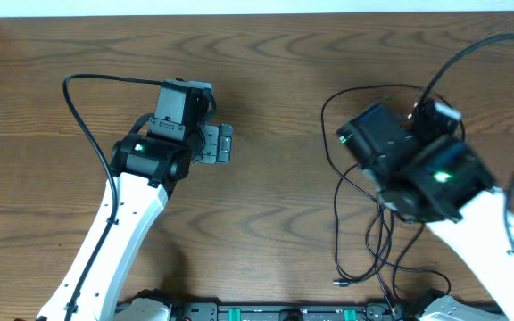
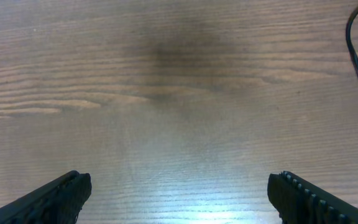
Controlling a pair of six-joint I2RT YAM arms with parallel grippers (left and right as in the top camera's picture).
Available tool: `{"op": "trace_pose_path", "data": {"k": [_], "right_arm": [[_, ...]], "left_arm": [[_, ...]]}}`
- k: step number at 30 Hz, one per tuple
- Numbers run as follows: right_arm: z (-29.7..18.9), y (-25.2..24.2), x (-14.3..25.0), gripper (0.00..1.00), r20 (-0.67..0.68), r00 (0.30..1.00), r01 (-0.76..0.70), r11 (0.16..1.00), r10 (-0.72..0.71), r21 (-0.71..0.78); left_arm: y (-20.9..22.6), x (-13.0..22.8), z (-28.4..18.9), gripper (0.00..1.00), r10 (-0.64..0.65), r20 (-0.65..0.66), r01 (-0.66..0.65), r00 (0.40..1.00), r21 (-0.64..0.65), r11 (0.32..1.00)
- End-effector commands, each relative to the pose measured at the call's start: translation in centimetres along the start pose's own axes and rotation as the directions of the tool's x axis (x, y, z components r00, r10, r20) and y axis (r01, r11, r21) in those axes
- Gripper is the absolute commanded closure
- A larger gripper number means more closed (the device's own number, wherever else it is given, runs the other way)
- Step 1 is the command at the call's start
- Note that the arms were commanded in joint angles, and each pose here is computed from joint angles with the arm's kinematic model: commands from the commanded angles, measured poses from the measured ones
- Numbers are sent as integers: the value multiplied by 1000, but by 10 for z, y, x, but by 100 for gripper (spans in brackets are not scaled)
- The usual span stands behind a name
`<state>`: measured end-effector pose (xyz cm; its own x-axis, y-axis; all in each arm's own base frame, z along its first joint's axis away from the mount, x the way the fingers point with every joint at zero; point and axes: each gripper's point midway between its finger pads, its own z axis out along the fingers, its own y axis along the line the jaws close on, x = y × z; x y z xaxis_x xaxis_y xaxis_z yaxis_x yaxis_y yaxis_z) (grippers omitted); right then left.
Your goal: Untangle cables
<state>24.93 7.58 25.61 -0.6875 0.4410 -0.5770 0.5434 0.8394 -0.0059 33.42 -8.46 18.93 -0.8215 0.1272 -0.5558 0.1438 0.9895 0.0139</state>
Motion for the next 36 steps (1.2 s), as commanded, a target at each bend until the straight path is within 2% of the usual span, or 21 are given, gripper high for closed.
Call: {"op": "trace_pose_path", "data": {"k": [1, 7, 12, 16, 19, 24, 30, 36], "right_arm": [[21, -2, 27, 22, -32, 996, -86, 995, 88, 55], [56, -7, 87, 20, -140, 988, -56, 992, 71, 112], [76, -3, 114, 18, -162, 985, -41, 995, 56, 94], [98, 1, 133, 18, -162, 985, 72, 996, -63, 51], [115, -1, 146, 11, -166, 972, 171, 985, -165, 21], [142, -16, 169, 1, -176, 970, 178, 983, -170, 31], [171, -30, 186, 2, -187, 977, 115, 993, -107, 32], [186, -44, 193, 22, -209, 976, 71, 996, -59, 52]], "left_arm": [[5, -2, 2, 4, 8, -2, -8, 1000, -26, 1000], [5, -1, 2, 4, 8, -3, -8, 1000, -26, 1000], [5, -1, 2, 4, 8, -3, -8, 1000, -26, 1000], [5, -1, 2, 4, 9, -3, -9, 1000, -26, 1000], [5, -1, 2, 4, 8, -3, -8, 1000, -26, 1000], [5, -1, 2, 4, 8, -3, -8, 1000, -26, 1000], [5, -1, 2, 4, 8, -3, -8, 1000, -26, 1000], [5, -1, 2, 4, 9, -3, -9, 1000, -26, 1000]]}}
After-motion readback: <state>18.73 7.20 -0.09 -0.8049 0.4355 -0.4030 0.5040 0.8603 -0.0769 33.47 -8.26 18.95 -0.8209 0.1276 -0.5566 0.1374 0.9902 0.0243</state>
